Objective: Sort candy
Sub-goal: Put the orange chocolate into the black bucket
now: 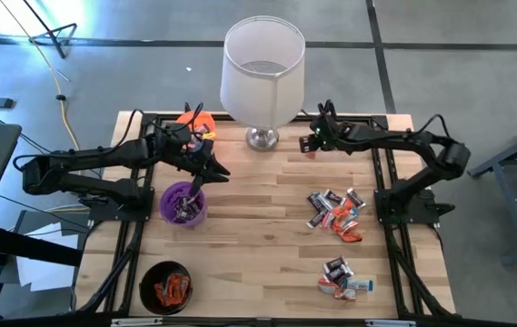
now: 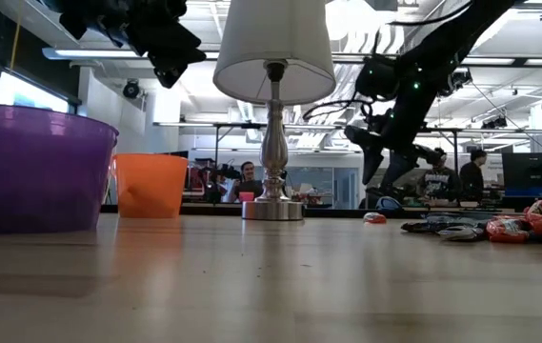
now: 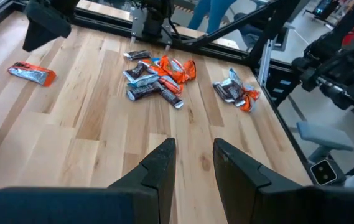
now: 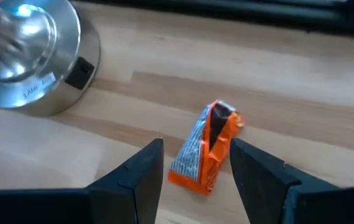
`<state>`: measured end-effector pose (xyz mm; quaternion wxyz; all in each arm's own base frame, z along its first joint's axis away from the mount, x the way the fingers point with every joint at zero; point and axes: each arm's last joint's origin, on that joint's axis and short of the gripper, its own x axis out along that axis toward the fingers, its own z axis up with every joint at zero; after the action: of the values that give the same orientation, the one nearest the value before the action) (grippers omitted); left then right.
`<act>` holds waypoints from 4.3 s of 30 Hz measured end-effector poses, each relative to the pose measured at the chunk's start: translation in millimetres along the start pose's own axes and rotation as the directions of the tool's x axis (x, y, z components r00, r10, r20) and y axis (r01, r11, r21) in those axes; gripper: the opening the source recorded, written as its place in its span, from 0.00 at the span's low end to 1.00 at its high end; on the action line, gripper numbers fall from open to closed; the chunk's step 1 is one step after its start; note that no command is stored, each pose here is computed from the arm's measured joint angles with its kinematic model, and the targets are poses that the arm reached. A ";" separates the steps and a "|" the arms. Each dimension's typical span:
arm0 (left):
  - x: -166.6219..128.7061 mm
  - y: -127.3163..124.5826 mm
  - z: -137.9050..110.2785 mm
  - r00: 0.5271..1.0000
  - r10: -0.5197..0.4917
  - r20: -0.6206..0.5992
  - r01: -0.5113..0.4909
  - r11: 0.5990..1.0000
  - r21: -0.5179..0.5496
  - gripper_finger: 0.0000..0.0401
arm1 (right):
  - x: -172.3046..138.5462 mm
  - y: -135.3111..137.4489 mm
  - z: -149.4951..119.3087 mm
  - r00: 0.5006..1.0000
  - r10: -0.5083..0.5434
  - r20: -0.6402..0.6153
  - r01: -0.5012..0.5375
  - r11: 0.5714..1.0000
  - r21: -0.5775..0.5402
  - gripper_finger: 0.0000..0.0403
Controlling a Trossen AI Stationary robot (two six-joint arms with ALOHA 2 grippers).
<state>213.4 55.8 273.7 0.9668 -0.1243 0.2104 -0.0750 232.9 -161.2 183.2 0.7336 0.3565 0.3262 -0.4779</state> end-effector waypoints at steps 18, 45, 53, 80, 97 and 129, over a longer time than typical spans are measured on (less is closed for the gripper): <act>-0.3 0.7 -0.7 1.000 0.004 -0.007 -0.004 0.999 0.046 0.23 | 54.4 -16.3 -9.2 0.975 0.012 -0.222 -0.019 0.999 -0.031 0.44; -0.2 0.6 -2.2 1.000 0.005 -0.021 -0.003 0.998 0.063 0.23 | 60.1 -17.3 -11.9 0.972 -0.009 -0.236 0.003 1.000 -0.025 0.03; -0.6 1.3 -8.3 0.997 0.022 -0.078 -0.021 1.000 0.005 0.23 | 49.2 -9.8 -20.7 0.943 0.057 -0.329 -0.077 0.996 -0.050 0.01; -2.5 9.5 -12.9 0.948 0.297 -0.116 -0.296 0.955 0.025 0.23 | -91.1 100.0 -95.2 0.791 0.579 -0.200 -0.603 0.793 -0.089 0.00; 11.6 -32.3 13.6 0.988 -0.050 0.144 0.027 0.987 0.158 0.26 | -140.0 134.5 -124.1 0.630 0.767 0.118 -0.628 0.594 -0.503 0.00; 53.1 -31.3 23.1 0.945 -0.134 0.298 0.029 0.942 0.333 0.40 | -157.9 166.7 -137.0 0.525 0.826 0.203 -0.418 0.458 -0.785 0.00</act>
<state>268.1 20.1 281.9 0.9911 0.0175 0.0323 -0.1281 317.5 75.4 274.7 0.9931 0.0170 0.0727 -0.0902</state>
